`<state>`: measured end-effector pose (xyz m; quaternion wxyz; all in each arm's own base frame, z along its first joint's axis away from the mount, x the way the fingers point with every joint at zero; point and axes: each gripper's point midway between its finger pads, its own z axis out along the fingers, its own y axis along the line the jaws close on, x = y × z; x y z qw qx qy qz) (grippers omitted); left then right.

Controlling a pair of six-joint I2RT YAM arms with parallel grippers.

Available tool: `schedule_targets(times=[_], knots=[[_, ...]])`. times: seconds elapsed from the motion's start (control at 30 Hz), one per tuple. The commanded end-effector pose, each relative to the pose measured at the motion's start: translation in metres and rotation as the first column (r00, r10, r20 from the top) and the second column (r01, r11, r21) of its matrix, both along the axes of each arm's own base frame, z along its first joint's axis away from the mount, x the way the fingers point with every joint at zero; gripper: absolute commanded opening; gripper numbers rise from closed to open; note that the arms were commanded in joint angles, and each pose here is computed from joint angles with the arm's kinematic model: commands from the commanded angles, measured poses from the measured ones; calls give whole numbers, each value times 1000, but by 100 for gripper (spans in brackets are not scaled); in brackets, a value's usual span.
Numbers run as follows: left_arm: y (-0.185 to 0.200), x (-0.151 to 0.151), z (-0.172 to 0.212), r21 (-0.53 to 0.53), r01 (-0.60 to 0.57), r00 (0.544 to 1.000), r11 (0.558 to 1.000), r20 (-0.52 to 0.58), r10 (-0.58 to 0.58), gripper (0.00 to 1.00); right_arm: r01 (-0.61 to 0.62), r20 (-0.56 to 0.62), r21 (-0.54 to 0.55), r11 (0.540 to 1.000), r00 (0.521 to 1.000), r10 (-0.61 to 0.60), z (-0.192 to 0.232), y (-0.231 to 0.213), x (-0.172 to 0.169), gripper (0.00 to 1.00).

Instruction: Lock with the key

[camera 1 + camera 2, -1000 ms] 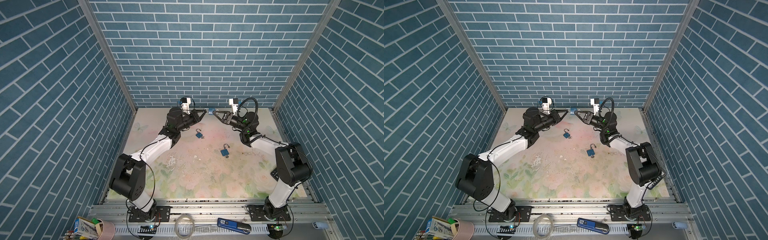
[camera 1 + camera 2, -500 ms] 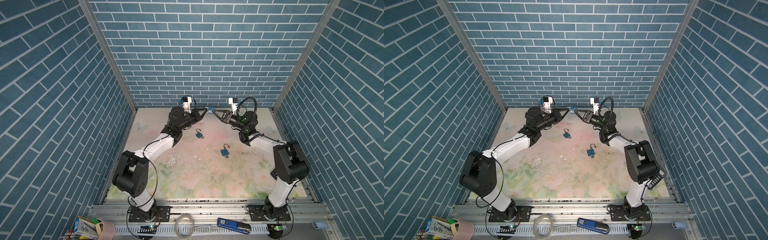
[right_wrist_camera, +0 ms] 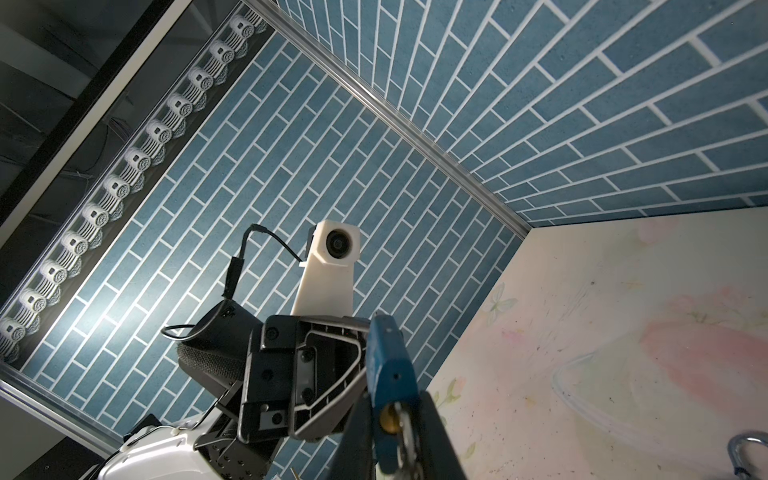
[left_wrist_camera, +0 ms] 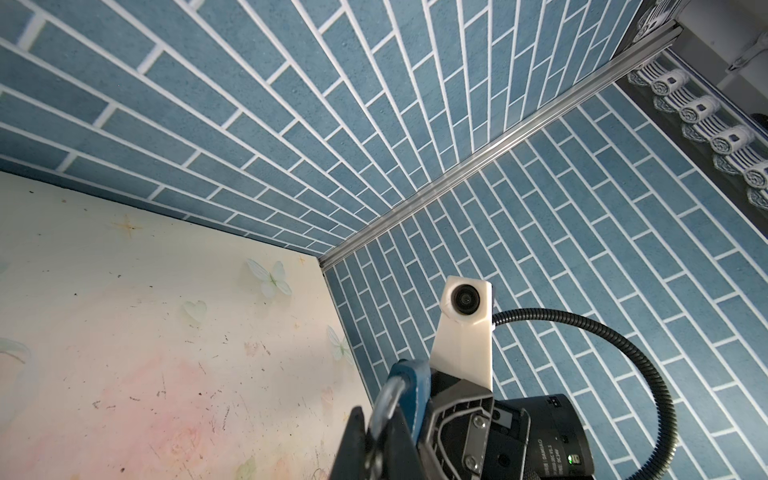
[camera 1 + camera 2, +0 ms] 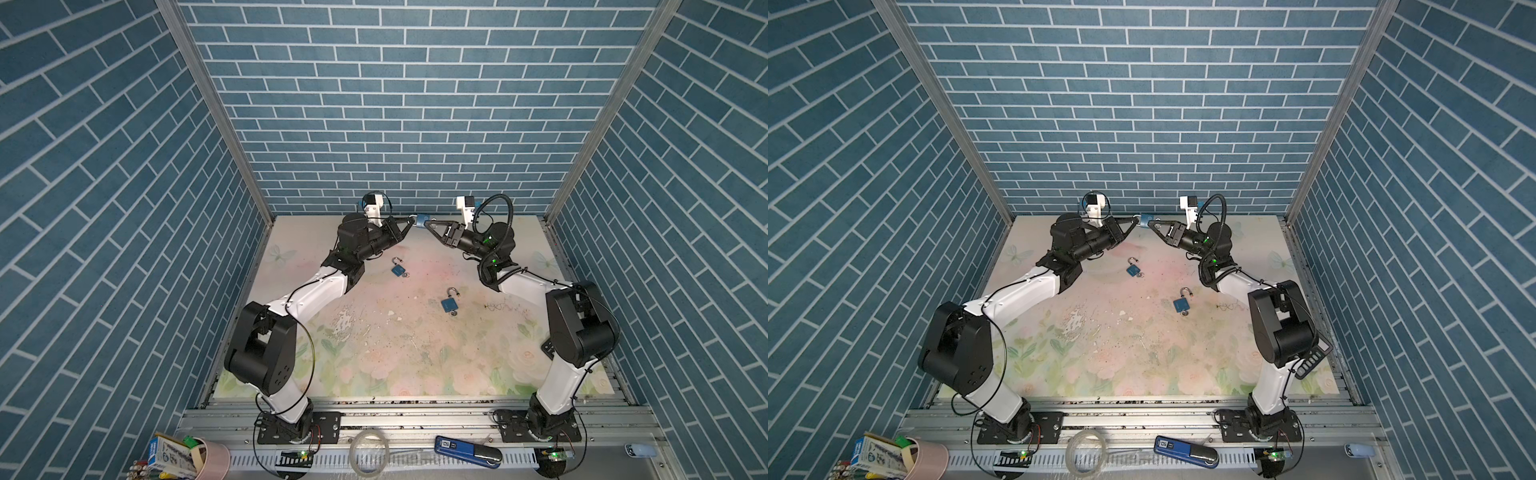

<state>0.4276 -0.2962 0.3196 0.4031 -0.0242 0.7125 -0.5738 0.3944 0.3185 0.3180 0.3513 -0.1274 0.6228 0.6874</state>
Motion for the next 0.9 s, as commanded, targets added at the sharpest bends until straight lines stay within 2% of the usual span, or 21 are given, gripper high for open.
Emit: schedule_targets(times=[0.0,0.37,0.5,0.7,0.87], knots=[[-65,-59,-19,10,312,948,950,-63,-311,6,-257,173,-25,966,951,258,26,41,-64,0],[-65,-54,-21,1,290,955,957,-65,-290,17,-256,177,-22,966,950,255,25,36,-66,0],[-64,-53,-27,20,286,955,958,-81,-284,13,-254,178,-9,967,951,251,26,32,-64,0],[-63,-55,-28,31,295,953,955,-83,-291,0,-244,178,0,970,954,240,25,29,-63,0],[-57,-52,-36,62,272,959,960,-102,-265,0,-217,182,10,976,960,212,28,23,-58,0]])
